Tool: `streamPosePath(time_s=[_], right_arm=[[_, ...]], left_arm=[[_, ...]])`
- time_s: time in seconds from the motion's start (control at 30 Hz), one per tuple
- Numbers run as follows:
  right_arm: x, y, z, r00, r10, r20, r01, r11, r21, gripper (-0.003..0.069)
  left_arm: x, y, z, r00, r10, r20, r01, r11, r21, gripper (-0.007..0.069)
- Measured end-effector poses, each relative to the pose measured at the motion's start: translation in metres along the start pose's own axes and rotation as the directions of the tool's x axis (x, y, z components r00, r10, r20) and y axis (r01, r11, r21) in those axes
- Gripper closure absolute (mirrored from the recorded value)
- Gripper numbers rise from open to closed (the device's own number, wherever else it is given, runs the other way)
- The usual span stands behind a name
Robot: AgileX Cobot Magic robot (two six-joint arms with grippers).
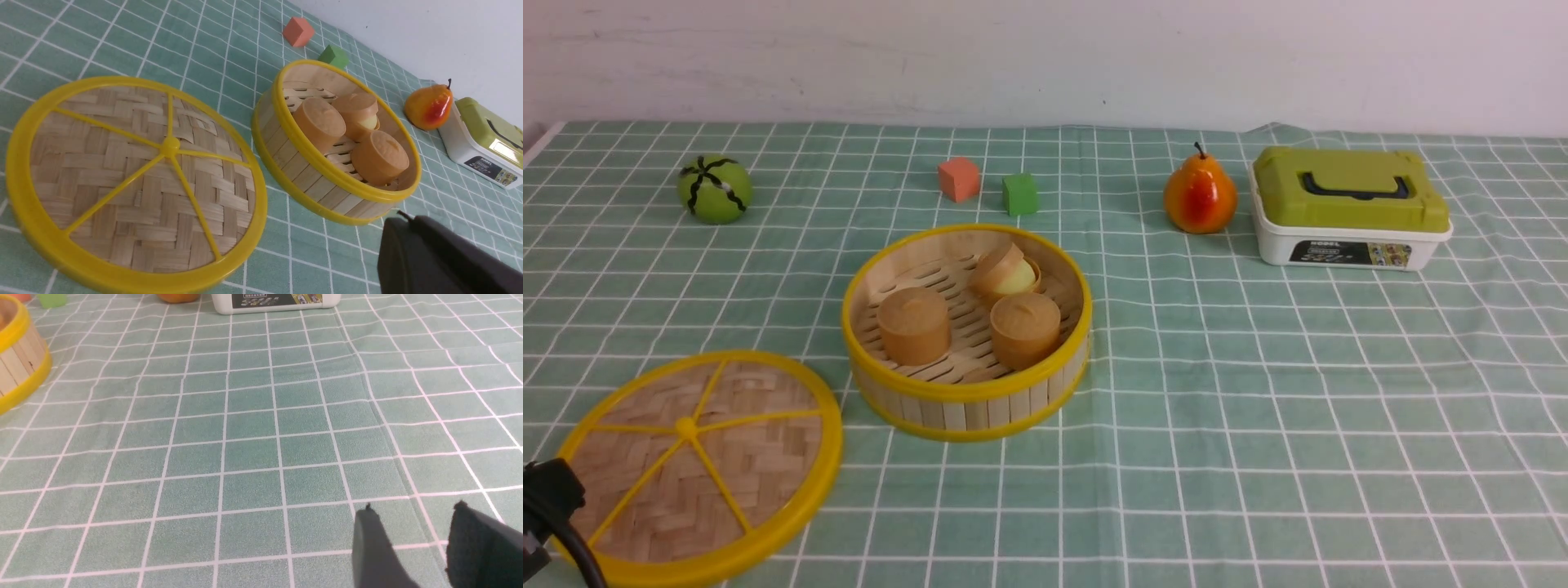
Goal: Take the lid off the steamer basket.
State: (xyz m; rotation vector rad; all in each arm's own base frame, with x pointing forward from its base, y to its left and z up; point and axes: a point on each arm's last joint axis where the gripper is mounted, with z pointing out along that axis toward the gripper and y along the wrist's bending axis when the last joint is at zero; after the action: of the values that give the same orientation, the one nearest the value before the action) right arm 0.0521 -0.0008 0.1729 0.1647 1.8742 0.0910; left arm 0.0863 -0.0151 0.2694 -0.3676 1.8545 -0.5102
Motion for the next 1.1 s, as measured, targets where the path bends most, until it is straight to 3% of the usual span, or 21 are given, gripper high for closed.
streamPosePath(time_s=[0.27,0.4,0.73,1.1], right_arm=[[0.000,0.000,0.000,1.000,0.000,0.000,0.000,1.000,0.000,0.0418],[0.000,0.000,0.000,1.000,0.000,0.000,0.000,1.000,0.000,0.0418],[0.000,0.000,0.000,1.000,0.000,0.000,0.000,1.000,0.000,0.0418],[0.000,0.000,0.000,1.000,0.000,0.000,0.000,1.000,0.000,0.0418]], left_arm=[[0.013,0.015,0.005,0.994,0.114,-0.006,-0.114,0.991,-0.070,0.0638],[0.037,0.034,0.004,0.996,0.094,0.011,-0.092,0.989,-0.114,0.0638],[0.075,0.059,-0.006,0.979,0.153,0.134,-0.139,0.984,-0.107,0.0634],[0.084,0.065,-0.006,0.978,0.208,0.033,-0.200,0.967,-0.154,0.0627]])
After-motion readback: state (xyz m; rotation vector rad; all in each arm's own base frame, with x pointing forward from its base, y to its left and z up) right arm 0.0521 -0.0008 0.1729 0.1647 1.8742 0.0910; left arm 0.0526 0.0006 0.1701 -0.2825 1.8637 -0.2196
